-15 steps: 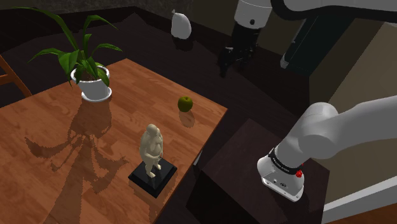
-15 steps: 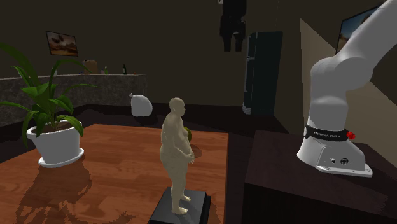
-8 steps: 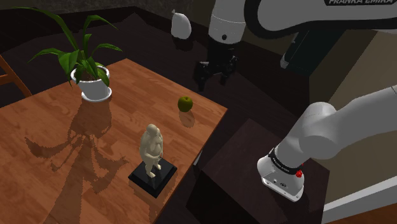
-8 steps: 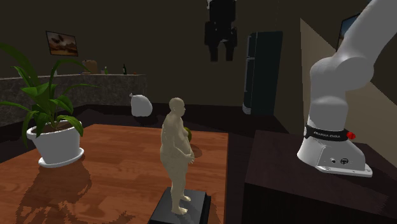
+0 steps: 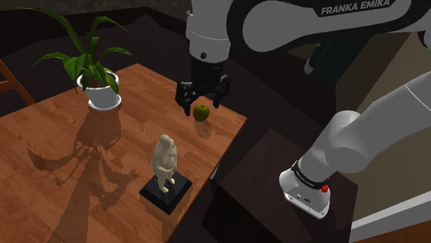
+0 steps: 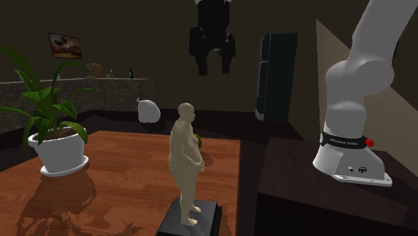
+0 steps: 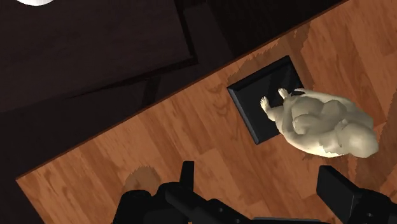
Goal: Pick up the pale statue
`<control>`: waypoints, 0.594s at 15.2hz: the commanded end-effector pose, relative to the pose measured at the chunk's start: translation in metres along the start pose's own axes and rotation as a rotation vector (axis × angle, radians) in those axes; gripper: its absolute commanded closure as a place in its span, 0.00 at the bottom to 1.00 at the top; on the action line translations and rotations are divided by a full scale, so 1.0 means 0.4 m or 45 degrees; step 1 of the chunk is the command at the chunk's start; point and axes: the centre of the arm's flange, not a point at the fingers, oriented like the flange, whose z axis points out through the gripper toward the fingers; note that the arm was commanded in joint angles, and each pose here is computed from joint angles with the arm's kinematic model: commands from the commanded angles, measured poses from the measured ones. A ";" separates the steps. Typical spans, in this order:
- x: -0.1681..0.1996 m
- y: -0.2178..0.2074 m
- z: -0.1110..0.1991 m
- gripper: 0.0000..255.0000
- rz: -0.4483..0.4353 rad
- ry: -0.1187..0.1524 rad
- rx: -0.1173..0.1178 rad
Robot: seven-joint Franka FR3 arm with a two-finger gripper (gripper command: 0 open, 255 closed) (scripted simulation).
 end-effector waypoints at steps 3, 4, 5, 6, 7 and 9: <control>0.002 -0.125 0.047 0.00 0.034 -0.016 0.014; 0.002 -0.156 0.056 0.00 0.042 -0.019 0.017; 0.002 -0.187 0.065 0.00 0.050 -0.023 0.020; 0.003 -0.218 0.074 0.00 0.058 -0.027 0.023; 0.004 -0.248 0.083 0.00 0.066 -0.030 0.026; 0.005 -0.279 0.105 0.00 0.074 -0.034 0.029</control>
